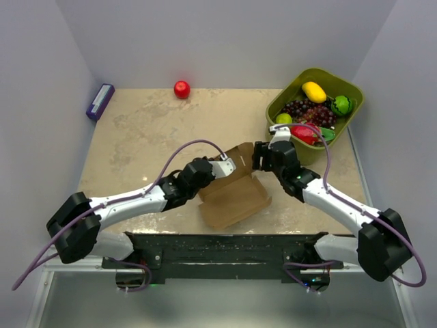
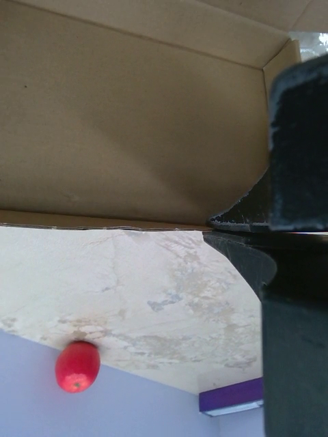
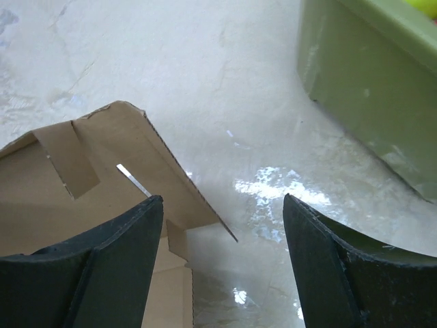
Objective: Fold the paper box
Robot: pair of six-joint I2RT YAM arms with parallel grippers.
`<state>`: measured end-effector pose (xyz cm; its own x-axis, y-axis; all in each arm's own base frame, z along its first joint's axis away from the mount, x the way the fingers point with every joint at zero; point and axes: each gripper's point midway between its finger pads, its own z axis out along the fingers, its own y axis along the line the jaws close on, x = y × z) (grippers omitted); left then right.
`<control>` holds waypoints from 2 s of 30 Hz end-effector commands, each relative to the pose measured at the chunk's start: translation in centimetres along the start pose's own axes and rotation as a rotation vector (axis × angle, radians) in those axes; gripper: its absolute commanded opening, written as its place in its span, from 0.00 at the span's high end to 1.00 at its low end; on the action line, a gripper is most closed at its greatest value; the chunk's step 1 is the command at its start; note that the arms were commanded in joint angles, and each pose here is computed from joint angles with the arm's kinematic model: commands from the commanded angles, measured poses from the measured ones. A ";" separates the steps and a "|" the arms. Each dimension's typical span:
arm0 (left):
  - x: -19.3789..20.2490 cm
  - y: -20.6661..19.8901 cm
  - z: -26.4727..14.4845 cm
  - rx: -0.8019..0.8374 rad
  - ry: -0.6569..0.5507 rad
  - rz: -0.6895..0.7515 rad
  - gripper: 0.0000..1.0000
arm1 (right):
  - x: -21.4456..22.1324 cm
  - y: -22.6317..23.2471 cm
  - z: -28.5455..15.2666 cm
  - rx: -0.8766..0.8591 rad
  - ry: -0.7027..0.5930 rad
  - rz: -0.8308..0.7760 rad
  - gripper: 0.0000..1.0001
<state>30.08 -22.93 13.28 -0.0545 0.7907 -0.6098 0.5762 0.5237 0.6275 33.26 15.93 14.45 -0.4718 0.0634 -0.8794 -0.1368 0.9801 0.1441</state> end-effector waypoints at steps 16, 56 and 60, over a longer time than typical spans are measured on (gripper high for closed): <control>-4.8 2.3 -2.3 -0.064 -0.165 -0.080 0.44 | 0.9 2.9 1.0 -0.184 -0.051 -0.034 1.00; 3.5 -18.7 2.4 0.364 0.092 -0.619 0.45 | 1.7 2.0 0.4 -0.127 -0.036 0.034 1.00; 3.6 -19.0 2.6 0.364 0.100 -0.627 0.47 | 2.2 2.9 -0.2 -0.139 -0.020 0.075 1.00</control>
<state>22.22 -32.90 1.41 -0.4400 0.3575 -0.8238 0.6834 0.7284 -0.0489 31.59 17.67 11.16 -0.4788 0.0687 -0.8752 -0.2412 0.9483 0.2064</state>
